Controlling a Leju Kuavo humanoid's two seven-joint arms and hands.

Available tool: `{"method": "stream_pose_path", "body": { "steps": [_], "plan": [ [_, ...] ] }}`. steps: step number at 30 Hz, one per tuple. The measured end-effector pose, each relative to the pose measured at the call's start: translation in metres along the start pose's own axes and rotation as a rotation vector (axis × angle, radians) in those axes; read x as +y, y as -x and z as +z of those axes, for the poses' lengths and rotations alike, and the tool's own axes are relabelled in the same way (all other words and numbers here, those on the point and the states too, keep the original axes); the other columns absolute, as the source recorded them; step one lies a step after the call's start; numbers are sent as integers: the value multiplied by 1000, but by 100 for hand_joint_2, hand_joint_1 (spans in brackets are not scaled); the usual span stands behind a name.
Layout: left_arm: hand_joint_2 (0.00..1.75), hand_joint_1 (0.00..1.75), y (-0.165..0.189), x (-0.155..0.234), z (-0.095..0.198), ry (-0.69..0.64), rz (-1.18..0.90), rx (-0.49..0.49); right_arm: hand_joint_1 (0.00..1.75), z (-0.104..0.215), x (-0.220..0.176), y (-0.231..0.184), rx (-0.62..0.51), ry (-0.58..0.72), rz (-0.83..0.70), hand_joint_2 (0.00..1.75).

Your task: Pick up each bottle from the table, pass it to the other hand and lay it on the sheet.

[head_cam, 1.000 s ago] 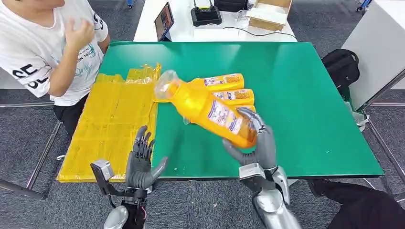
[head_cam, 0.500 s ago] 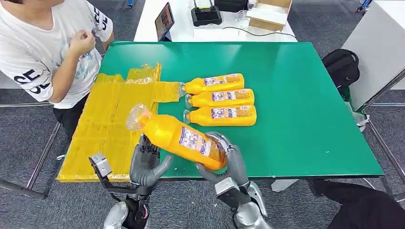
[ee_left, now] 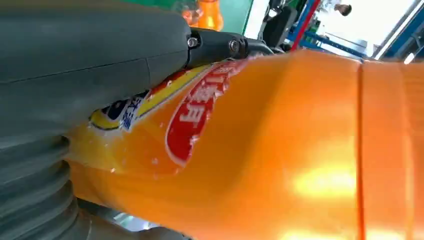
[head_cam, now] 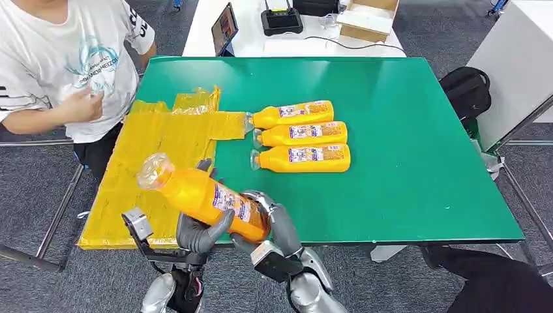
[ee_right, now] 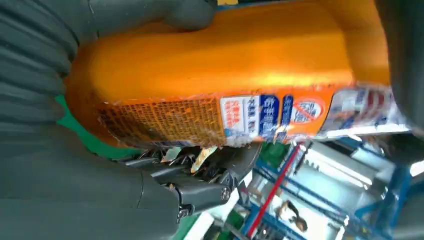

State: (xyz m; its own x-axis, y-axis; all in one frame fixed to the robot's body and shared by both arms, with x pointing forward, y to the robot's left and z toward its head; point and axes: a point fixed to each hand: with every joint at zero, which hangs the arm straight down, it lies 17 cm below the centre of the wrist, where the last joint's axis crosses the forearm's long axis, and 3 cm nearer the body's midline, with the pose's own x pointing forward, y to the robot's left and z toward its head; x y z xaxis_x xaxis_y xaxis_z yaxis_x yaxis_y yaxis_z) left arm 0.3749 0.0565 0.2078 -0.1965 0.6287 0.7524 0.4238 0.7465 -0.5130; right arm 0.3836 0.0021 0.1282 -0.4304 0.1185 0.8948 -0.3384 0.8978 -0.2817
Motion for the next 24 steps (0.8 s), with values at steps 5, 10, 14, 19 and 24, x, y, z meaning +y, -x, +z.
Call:
{"method": "stream_pose_path", "body": {
  "steps": [5, 10, 14, 19, 24],
  "plan": [
    [175, 0, 10, 10, 6, -21, -9, 31, 175, 2, 20, 6, 11, -65, 19, 175],
    [175, 17, 15, 18, 10, -41, -9, 50, 175, 3, 29, 12, 26, -98, 25, 175],
    [175, 175, 16, 21, 12, -51, 0, 52, 175, 4, 32, 15, 34, -110, 26, 175],
    [175, 175, 15, 24, 13, -57, 40, 53, 175, 4, 33, 18, 43, -119, 25, 175],
    [175, 175, 13, 26, 14, -63, 47, 50, 175, 5, 35, 19, 46, -124, 25, 175]
  ]
}}
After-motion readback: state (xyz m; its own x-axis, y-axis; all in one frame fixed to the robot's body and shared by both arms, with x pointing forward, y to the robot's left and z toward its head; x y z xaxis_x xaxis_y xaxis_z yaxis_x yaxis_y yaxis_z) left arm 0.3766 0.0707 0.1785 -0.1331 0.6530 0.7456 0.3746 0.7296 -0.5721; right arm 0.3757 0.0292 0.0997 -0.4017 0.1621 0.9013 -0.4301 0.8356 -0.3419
